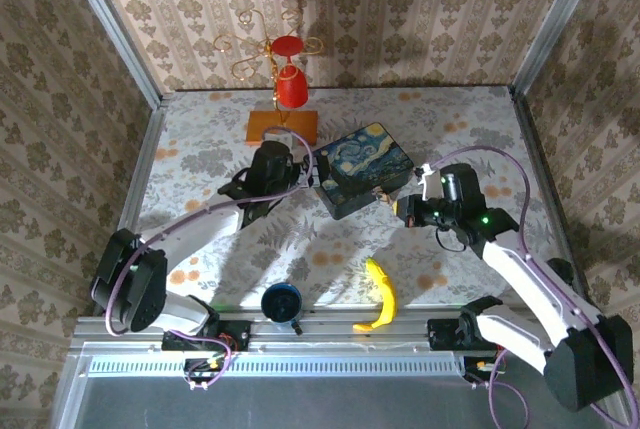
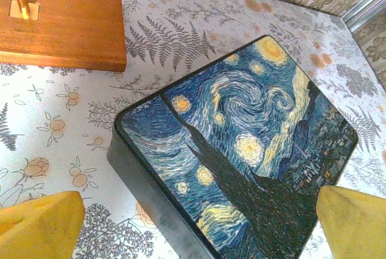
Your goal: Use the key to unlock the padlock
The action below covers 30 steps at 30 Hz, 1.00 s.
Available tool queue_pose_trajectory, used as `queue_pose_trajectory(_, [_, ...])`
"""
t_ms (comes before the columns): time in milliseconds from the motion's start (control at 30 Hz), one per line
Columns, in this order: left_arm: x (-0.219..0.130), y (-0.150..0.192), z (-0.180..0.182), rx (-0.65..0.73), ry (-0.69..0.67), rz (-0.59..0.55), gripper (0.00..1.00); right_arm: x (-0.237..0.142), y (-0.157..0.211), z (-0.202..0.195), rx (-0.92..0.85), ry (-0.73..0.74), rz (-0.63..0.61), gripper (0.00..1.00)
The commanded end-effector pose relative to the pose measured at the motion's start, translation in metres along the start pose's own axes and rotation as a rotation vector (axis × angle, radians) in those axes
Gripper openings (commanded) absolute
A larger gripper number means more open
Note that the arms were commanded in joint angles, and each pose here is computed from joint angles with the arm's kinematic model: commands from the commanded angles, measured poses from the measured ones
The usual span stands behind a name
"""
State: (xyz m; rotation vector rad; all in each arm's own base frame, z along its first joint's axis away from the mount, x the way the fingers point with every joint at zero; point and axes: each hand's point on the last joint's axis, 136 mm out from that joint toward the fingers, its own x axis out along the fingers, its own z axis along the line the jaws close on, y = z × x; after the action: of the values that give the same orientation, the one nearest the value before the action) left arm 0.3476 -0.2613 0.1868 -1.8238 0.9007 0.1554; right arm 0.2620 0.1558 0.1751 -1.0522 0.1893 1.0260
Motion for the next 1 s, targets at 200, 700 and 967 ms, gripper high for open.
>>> queue_pose_trajectory(200, [-0.032,-0.019,-0.037,0.045,0.229,0.005,0.99,-0.018,-0.022,0.049,-0.149,-0.244,-0.157,0.0])
queue_pose_trajectory(700, [-0.06,-0.015,-0.124,0.049,0.705,0.21,0.76,-0.02,-0.043,0.069,-0.222,-0.331,-0.249,0.0])
queue_pose_trajectory(967, [-0.063,-0.001,-0.145,0.069,0.795,0.291,0.71,-0.019,-0.044,0.076,-0.236,-0.339,-0.26,0.0])
